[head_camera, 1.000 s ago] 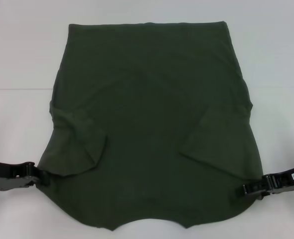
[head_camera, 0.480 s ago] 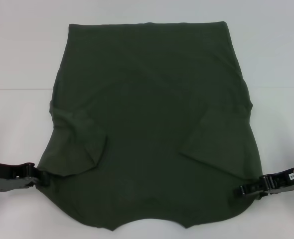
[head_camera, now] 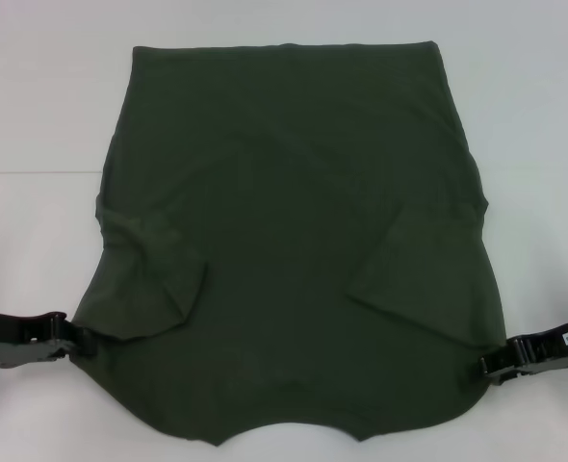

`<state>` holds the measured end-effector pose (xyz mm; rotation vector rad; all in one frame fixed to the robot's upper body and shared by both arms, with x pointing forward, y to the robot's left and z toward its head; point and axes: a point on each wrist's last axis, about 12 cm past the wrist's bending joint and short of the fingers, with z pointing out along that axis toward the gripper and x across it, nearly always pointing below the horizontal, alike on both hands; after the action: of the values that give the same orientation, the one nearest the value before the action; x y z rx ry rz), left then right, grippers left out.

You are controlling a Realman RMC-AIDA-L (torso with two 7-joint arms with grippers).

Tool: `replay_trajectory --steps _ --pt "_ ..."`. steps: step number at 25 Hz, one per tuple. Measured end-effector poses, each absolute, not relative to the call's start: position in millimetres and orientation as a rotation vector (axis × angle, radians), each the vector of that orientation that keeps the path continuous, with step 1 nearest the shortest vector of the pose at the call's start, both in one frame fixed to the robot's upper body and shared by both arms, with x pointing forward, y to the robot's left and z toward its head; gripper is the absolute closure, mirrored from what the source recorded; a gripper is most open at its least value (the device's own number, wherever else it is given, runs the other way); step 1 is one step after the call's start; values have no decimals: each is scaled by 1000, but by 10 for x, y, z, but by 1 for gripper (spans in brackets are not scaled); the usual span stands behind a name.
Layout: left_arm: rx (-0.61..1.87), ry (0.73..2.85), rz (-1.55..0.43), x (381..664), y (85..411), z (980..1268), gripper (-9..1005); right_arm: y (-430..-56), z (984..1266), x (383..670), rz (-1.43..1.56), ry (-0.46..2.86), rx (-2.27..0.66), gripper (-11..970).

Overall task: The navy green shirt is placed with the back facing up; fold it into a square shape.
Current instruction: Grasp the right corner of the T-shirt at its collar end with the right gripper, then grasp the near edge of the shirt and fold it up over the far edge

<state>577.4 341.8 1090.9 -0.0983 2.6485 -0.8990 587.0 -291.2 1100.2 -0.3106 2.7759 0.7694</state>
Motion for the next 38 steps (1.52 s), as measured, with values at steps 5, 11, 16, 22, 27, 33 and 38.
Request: replay_trajectory --steps 5,11,16,22,27,33,38 --pt "-97 2644 -900 5777 3419 10913 936 -2904 11005 5878 755 2786 -320 551" --pt "-92 2643 -900 5777 3418 10914 937 -2900 11003 5876 755 2787 -320 687" --pt "-82 2641 -897 5782 3415 10917 938 -2897 11000 5875 753 2789 -324 834" --pt "-77 2638 -900 5786 3407 10920 937 -2885 11003 5880 747 2790 -340 900" --pt "-69 2638 -905 5794 3398 10933 937 -2890 11036 5904 743 2782 -355 897" --pt "-31 2643 -922 5784 3383 10949 937 -2917 11110 5902 748 2777 -402 894" --pt "17 2653 -945 5775 3396 11004 936 -2925 11181 5855 775 2791 -469 892"
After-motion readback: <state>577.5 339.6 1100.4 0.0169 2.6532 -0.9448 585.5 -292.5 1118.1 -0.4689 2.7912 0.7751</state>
